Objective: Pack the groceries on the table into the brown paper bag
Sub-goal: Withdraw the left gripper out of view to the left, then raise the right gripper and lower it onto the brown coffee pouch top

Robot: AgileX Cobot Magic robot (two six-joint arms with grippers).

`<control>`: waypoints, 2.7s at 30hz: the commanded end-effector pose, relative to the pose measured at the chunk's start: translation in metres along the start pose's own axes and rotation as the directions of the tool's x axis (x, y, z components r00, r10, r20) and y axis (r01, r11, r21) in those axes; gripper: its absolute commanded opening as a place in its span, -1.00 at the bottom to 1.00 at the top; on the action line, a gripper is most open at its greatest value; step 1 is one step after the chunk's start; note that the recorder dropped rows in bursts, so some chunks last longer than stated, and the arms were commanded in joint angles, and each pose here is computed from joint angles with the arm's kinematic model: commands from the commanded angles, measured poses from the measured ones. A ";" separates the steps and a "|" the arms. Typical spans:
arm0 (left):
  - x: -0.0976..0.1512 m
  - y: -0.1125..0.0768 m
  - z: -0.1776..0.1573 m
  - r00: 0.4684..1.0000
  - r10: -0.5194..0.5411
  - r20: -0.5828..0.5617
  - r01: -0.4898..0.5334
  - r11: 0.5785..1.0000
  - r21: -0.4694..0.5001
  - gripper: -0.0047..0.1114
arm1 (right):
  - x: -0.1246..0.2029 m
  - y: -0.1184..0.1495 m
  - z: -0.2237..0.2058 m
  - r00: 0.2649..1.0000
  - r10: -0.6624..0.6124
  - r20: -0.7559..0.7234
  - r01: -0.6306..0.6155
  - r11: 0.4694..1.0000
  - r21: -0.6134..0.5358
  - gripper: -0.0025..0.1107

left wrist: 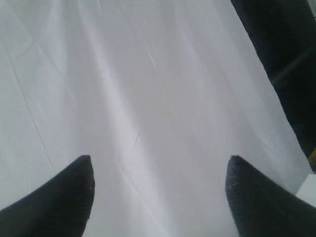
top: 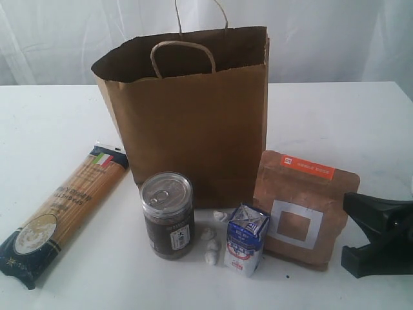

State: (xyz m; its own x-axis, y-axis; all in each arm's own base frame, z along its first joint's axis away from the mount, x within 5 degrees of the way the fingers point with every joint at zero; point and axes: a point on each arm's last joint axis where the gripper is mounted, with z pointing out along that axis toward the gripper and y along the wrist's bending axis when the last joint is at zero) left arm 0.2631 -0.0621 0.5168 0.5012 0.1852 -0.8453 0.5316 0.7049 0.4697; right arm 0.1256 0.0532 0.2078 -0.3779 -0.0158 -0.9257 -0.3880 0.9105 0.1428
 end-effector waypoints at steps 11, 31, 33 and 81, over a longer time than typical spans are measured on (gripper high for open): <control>0.021 0.008 -0.004 0.854 -0.506 -0.120 0.478 0.855 -0.203 -0.92 | 0.000 0.000 -0.001 1.000 0.000 0.008 0.000 1.000 -0.006 -0.96; 0.175 -0.004 -0.101 0.393 -0.919 -0.027 0.513 0.244 -0.823 -0.92 | -0.002 0.003 -0.001 0.993 0.114 0.032 -0.113 0.993 -0.039 -0.96; 0.170 -0.007 -0.117 0.431 -0.901 -0.055 0.466 0.275 -0.841 -0.92 | -0.006 0.006 -0.001 0.990 0.127 0.063 -0.122 0.989 -0.081 -0.96; 0.131 -0.200 -0.232 0.762 -0.586 -0.275 0.377 0.747 -0.548 -0.92 | -0.104 -0.004 0.036 0.367 -0.548 -0.751 0.376 0.826 -0.419 -0.71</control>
State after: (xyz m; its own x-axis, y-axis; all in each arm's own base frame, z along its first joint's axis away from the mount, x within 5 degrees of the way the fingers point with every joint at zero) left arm 0.0694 -0.0157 0.2550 -0.1037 -0.1153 -0.9879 0.1641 0.9777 -0.1313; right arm 0.1972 0.0640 0.2886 -0.6313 -0.7598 -0.1554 -0.7578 0.6469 -0.0848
